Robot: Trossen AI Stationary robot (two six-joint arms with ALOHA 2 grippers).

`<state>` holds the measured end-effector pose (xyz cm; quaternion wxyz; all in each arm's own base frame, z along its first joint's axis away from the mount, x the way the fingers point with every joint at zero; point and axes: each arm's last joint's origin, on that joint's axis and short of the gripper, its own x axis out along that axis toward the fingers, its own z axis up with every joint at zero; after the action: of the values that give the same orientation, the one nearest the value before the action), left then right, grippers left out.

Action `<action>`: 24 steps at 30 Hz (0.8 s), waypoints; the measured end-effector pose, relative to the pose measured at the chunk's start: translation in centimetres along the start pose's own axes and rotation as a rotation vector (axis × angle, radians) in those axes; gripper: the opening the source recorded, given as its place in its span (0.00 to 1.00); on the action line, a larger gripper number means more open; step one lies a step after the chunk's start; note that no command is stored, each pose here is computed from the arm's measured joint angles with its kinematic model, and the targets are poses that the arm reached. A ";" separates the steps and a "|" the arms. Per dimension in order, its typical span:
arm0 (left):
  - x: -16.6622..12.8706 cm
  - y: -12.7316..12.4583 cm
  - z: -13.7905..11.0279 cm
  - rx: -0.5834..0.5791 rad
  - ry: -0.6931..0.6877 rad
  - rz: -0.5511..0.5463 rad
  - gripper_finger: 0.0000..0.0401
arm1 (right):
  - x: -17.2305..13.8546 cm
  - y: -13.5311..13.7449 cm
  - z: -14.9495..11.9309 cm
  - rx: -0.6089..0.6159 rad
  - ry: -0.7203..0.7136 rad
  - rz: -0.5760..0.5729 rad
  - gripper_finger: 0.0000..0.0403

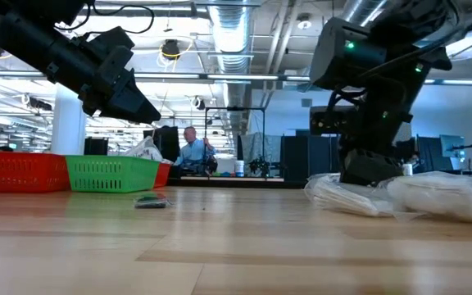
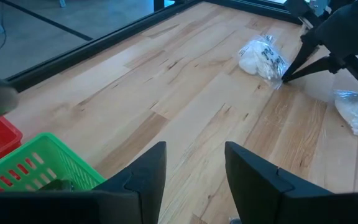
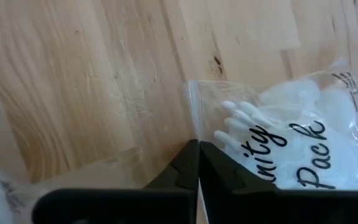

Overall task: Pick & Place Travel size toiletries
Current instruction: Put the white cotton pack into the top red bin

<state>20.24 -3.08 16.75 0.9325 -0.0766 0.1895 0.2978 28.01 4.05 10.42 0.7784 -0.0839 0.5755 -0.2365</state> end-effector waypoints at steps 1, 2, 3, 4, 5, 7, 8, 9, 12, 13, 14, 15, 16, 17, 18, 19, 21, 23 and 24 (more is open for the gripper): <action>0.0 0.0 0.0 0.000 0.000 0.000 0.38 | 0.0 0.0 0.0 -0.003 0.000 0.000 0.01; 0.0 0.0 0.0 0.000 0.000 0.000 0.38 | 0.0 0.0 0.1 -0.012 0.000 0.001 0.01; 0.0 0.0 0.0 0.000 0.000 0.000 0.38 | -0.3 0.0 0.3 -0.017 -0.004 0.005 0.00; 0.0 0.0 0.0 0.000 0.000 0.000 0.38 | -0.7 0.0 0.5 -0.019 -0.010 0.011 0.00; 0.0 0.0 0.0 0.000 0.000 0.000 0.38 | -1.0 0.0 0.7 -0.026 -0.006 0.014 0.00; 0.0 0.0 0.0 0.000 0.000 0.000 0.38 | -1.9 -0.2 1.0 -0.042 -0.007 0.017 0.00; 0.0 0.0 0.0 0.000 0.000 0.000 0.38 | -2.8 -0.3 1.6 -0.035 -0.040 0.015 0.00; 0.0 0.0 0.0 0.007 0.000 0.000 0.38 | -3.6 -0.5 2.1 -0.024 -0.077 0.014 0.00; 0.0 0.0 0.0 0.023 0.000 0.000 0.38 | -5.4 -1.1 2.4 -0.023 -0.123 0.007 0.00; 0.0 0.0 0.0 0.023 0.000 0.000 0.38 | -5.9 -1.3 2.6 -0.020 -0.144 0.008 0.00; 0.0 0.0 0.0 0.024 0.000 0.000 0.38 | -6.5 -1.5 2.9 -0.012 -0.173 0.008 0.00; 0.0 0.0 0.0 0.024 0.000 0.000 0.38 | -7.2 -1.8 3.1 -0.001 -0.202 0.005 0.00; 0.0 0.0 0.0 0.024 0.000 0.001 0.38 | -7.8 -2.1 3.2 0.008 -0.222 0.009 0.00; 0.0 0.0 0.0 0.024 0.000 0.000 0.38 | -8.1 -2.3 3.3 0.016 -0.236 0.010 0.00; 0.0 0.0 0.0 0.024 -0.001 0.000 0.38 | -8.5 -2.4 3.4 0.016 -0.246 0.012 0.00; 0.0 0.0 0.0 0.024 -0.002 -0.001 0.38 | -8.8 -2.6 3.5 0.010 -0.255 0.014 0.00; 0.0 0.0 0.1 0.025 -0.006 -0.002 0.38 | -9.8 -3.0 4.0 0.011 -0.293 0.022 0.00; 0.0 -0.1 0.2 0.035 -0.020 -0.009 0.38 | -10.6 -3.3 4.6 0.003 -0.329 0.027 0.00; 0.0 -0.2 0.4 0.041 -0.031 -0.014 0.38 | -10.8 -3.4 4.8 -0.004 -0.338 0.028 0.00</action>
<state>20.46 -3.13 17.10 0.9387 -0.0541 0.1808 0.2884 29.13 5.47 22.60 0.8671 -0.1160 0.4381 -0.2068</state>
